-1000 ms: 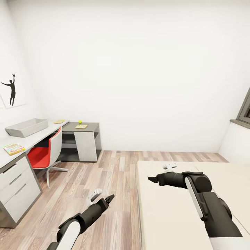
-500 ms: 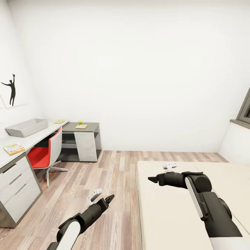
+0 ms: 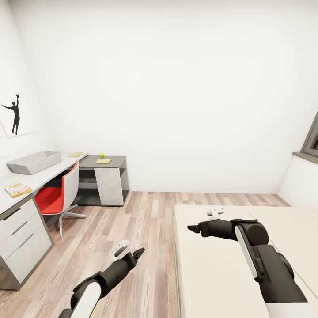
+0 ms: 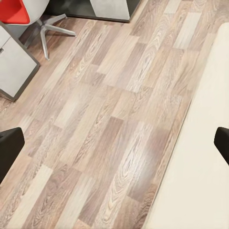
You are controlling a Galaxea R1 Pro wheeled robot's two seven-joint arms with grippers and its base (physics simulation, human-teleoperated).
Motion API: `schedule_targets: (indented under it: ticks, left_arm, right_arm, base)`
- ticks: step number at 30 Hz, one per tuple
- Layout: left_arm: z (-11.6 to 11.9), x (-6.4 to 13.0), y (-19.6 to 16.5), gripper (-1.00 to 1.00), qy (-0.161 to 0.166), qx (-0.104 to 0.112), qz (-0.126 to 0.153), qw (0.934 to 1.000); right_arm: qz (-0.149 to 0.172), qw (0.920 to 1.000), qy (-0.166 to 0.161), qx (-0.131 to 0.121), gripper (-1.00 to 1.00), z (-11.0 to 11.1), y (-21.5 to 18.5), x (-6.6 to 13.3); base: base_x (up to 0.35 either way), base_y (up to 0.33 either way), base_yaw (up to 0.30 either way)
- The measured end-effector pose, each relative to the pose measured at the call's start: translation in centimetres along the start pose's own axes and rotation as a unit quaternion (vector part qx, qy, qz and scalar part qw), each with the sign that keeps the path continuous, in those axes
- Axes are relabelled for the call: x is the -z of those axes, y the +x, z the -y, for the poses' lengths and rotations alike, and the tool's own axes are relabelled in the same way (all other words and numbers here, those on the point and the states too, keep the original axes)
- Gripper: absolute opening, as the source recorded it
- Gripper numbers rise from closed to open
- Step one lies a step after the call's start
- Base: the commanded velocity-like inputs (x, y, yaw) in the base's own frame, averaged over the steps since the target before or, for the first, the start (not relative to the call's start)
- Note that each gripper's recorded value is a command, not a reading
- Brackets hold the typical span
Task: Put all the toys in the child's room - the three board games (two on the bed and one on the table), the two jigsaw puzzles on the table, and the tennis ball on the table - inside the toy box on the table in the child's room.
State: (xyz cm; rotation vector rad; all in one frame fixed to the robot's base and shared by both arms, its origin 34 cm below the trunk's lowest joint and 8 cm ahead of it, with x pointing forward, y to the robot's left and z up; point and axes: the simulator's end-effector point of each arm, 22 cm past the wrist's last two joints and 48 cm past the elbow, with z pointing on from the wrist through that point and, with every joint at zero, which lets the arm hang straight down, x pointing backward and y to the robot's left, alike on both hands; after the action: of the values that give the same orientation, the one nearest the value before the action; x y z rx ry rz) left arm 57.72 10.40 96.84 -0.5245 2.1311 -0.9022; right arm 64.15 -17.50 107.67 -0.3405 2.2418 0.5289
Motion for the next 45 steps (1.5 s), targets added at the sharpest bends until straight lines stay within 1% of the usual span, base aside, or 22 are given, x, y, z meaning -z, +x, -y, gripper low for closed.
schedule_targets:
  ticks: [35, 45]
  left_arm:
    - [-0.17, 0.08, -0.02, 1.0, -0.001, -0.002, 0.0, 1.0]
    - [0.03, 0.04, 0.13, 1.0, 0.0, -0.005, -0.001, 1.0]
  right_arm:
    - [-0.003, 1.0, -0.002, -0.003, 1.0, -0.02, 0.7, -0.09]
    - [-0.003, 1.0, 0.001, -0.005, 1.0, 0.27, 0.73, 0.05]
  base:
    - [0.0, 0.0, 0.0]
    - [0.0, 0.0, 0.0]
